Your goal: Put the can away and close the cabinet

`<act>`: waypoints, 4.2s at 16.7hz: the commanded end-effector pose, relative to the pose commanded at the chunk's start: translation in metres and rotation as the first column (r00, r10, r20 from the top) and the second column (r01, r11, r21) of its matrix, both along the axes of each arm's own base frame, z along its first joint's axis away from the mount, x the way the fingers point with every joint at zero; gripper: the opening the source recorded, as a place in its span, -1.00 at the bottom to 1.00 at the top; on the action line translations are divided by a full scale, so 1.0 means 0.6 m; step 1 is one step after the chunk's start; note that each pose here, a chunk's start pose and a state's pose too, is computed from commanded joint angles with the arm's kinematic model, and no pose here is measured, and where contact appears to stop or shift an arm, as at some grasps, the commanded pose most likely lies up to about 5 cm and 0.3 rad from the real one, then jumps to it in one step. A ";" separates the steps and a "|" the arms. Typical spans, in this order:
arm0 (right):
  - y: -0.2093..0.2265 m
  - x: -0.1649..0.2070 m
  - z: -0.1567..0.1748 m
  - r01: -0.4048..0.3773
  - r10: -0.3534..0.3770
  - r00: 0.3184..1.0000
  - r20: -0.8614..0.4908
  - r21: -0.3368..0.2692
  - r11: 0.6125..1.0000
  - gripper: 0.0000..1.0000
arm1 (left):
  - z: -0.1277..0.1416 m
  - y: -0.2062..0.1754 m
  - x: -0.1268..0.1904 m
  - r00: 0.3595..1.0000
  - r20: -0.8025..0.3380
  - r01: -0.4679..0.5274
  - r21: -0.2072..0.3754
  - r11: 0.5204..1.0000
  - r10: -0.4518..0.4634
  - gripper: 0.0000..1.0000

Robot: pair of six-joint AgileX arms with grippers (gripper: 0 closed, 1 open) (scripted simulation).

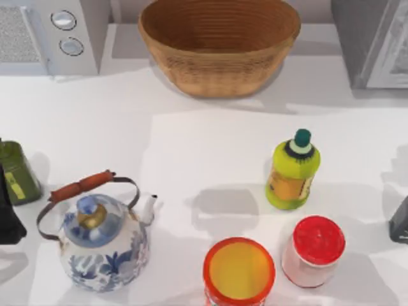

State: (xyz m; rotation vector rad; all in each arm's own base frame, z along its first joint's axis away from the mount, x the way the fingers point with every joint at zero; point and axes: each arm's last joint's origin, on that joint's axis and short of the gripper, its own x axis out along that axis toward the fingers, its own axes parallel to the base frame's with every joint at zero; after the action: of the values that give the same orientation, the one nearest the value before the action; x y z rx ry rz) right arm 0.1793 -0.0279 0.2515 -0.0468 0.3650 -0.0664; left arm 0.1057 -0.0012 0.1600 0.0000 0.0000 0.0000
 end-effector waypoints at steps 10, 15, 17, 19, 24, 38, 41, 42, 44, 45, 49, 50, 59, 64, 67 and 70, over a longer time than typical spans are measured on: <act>0.043 -0.123 -0.142 -0.067 0.052 0.935 0.350 0.029 0.997 -1.00 | 0.000 0.000 0.000 1.000 0.000 0.000 0.000 1.000 0.000 1.00; 0.045 -0.123 -0.153 -0.073 0.056 0.932 0.358 0.034 0.997 -1.00 | 0.000 0.000 0.000 1.000 0.000 0.000 0.000 1.000 0.000 1.00; 0.044 -0.122 -0.153 -0.071 0.054 0.934 0.352 0.035 0.997 -1.00 | 0.000 0.000 0.000 1.000 0.000 0.000 0.000 1.000 0.000 1.00; 0.045 -0.123 -0.140 -0.072 0.055 0.937 0.344 0.038 0.997 -1.00 | 0.000 0.000 0.000 1.000 0.000 0.000 0.000 1.000 0.000 1.00; 0.051 -0.111 -0.040 -0.072 0.057 0.958 0.281 0.045 0.996 -1.00 | 0.000 0.000 0.000 1.000 0.000 0.000 0.000 1.000 0.000 1.00; 0.114 0.104 0.392 -0.075 0.063 0.948 0.313 0.026 0.997 -1.00 | 0.000 0.000 0.000 1.000 0.000 0.000 0.000 1.000 0.000 1.00; 0.123 0.123 0.422 -0.073 0.057 0.938 0.343 0.033 0.997 -1.00 | 0.000 0.000 0.000 1.000 0.000 0.000 0.000 1.000 0.000 1.00; 0.124 0.126 0.427 -0.072 0.056 0.936 0.349 0.034 0.997 -1.00 | 0.000 0.000 0.000 1.000 0.000 0.000 0.000 1.000 0.000 1.00; 0.125 0.128 0.430 -0.071 0.054 0.934 0.353 0.035 0.997 -1.00 | 0.000 0.000 0.000 1.000 0.000 0.000 0.000 1.000 0.000 1.00; 0.125 0.128 0.430 -0.071 0.054 0.934 0.353 0.035 0.997 -1.00 | 0.000 0.000 0.000 1.000 0.000 0.000 0.000 1.000 0.000 1.00; 0.123 0.128 0.430 -0.068 0.051 0.934 0.353 0.036 0.997 -1.00 | 0.000 0.000 0.000 1.000 0.000 0.000 0.000 1.000 0.000 1.00; 0.123 0.133 0.431 -0.067 0.051 0.936 0.348 0.035 0.997 -1.00 | 0.000 0.000 0.000 1.000 0.000 0.000 0.000 1.000 0.000 1.00; 0.128 0.298 0.462 -0.049 0.039 0.951 0.305 0.026 0.998 -1.00 | 0.000 0.000 0.000 1.000 0.000 0.000 0.000 1.000 0.000 1.00; 0.122 0.356 0.472 -0.064 0.047 0.934 0.353 0.035 0.997 -1.00 | 0.000 0.000 0.000 1.000 0.000 0.000 0.000 1.000 0.000 1.00; 0.121 0.376 0.464 -0.068 0.051 0.934 0.354 0.037 0.997 -1.00 | 0.000 0.000 0.000 1.000 0.000 0.000 0.000 1.000 0.000 1.00; 0.120 0.377 0.464 -0.069 0.051 0.934 0.354 0.037 0.997 -1.00 | 0.000 0.000 0.000 1.000 0.000 0.000 0.000 1.000 0.000 1.00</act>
State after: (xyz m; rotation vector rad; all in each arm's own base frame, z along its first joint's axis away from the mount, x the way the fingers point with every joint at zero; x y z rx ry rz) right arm 0.4056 0.0443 0.5296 0.0028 0.0048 -0.0046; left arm 0.1057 -0.0012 0.1600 0.0000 0.0000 0.0000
